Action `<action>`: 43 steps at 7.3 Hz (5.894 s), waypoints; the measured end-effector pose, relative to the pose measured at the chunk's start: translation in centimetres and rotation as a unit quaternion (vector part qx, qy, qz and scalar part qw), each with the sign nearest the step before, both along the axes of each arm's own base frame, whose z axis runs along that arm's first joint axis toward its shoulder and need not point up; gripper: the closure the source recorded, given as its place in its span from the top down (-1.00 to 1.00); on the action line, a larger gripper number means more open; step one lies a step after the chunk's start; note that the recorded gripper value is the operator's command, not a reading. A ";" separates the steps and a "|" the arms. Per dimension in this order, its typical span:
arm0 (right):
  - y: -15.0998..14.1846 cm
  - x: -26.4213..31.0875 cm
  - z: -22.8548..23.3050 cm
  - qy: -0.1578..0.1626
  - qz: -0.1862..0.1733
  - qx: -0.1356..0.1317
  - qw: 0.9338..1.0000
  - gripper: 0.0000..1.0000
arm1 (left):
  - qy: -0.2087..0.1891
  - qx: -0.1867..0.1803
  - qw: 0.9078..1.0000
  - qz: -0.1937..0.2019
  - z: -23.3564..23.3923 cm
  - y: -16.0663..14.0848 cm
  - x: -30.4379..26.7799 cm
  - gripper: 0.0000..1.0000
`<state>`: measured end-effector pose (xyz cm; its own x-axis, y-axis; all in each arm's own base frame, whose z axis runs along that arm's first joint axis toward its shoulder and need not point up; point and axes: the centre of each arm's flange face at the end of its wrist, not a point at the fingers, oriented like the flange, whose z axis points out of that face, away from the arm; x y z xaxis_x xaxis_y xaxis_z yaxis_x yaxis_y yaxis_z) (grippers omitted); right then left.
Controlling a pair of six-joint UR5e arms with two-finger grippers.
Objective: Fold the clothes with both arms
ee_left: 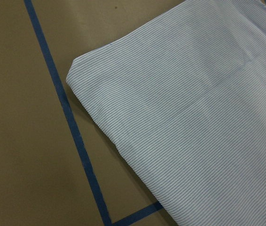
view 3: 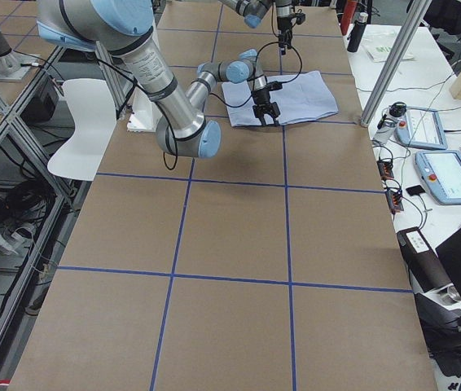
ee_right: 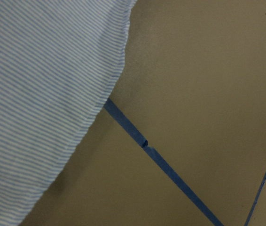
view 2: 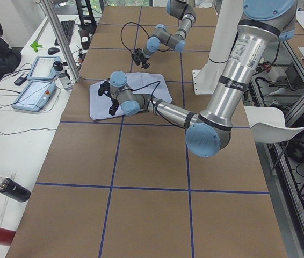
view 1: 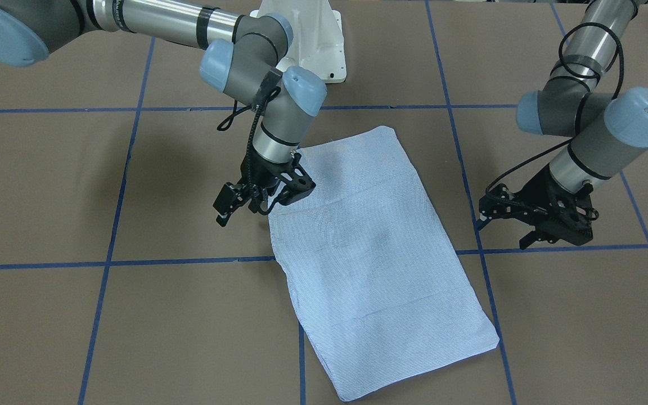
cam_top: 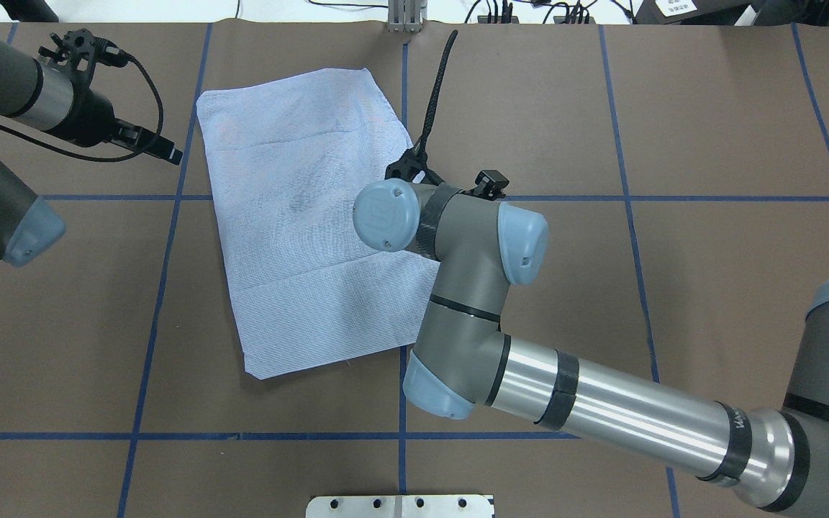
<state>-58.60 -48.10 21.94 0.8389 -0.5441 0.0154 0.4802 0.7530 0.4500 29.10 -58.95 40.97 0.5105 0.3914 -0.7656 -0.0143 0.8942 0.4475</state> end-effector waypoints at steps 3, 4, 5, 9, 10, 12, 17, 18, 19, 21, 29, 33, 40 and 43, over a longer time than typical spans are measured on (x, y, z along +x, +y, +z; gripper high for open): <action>-2.9 5.9 -3.4 -0.156 0.040 -0.108 0.981 0.98 | 0.036 -0.049 0.998 -0.034 -3.1 1.5 0.4 1.00; -3.1 6.5 -3.1 -0.214 0.064 -0.135 0.965 0.98 | 0.055 -0.075 0.995 -0.038 -4.6 3.7 1.5 1.00; -2.8 6.8 -1.7 -0.272 0.092 -0.156 0.945 0.98 | 0.072 -0.102 0.991 -0.039 -5.7 6.6 2.8 1.00; 1.1 9.5 0.6 -0.417 0.224 -0.260 0.842 0.99 | 0.099 -0.211 0.968 -0.090 -7.3 21.1 9.4 1.00; 1.5 9.5 0.4 -0.423 0.235 -0.268 0.833 0.99 | 0.095 -0.243 0.959 -0.115 -6.6 23.8 12.0 0.98; 1.7 9.5 0.4 -0.425 0.240 -0.271 0.830 0.99 | 0.085 -0.280 0.946 -0.141 -5.2 26.3 15.1 0.79; 1.9 9.5 0.3 -0.426 0.239 -0.271 0.830 0.99 | 0.072 -0.290 0.943 -0.144 -4.0 27.9 17.4 0.40; 1.9 9.5 0.3 -0.426 0.239 -0.271 0.830 0.99 | 0.072 -0.290 0.944 -0.141 -4.1 28.1 17.6 0.32; 1.9 9.4 0.3 -0.426 0.239 -0.271 0.830 0.99 | 0.073 -0.291 0.944 -0.138 -4.3 28.4 17.9 0.25; 2.0 9.4 0.3 -0.426 0.239 -0.271 0.830 0.99 | 0.073 -0.291 0.945 -0.132 -4.5 28.8 18.2 0.02; 9.6 2.4 -0.3 -0.417 0.359 -0.368 0.750 0.93 | 0.078 -0.291 0.945 -0.126 -5.1 29.2 18.2 -1.00; 13.3 -2.0 -1.3 -0.407 0.436 -0.380 0.707 0.87 | 0.081 -0.291 0.945 -0.125 -5.4 29.3 18.1 -1.00; 13.2 -7.3 -2.0 -0.400 0.471 -0.346 0.706 0.87 | 0.084 -0.290 0.945 -0.124 -5.7 29.3 18.0 -1.00; 13.4 -7.7 -2.3 -0.388 0.476 -0.343 0.710 0.86 | 0.085 -0.290 0.945 -0.124 -5.8 29.4 17.9 -1.00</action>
<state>-66.35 -34.71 19.64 0.4151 0.6241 0.6619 -0.5868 0.7397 -0.3295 47.03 -29.60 35.18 0.3819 -0.2343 -0.8940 0.2554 0.9564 -0.1416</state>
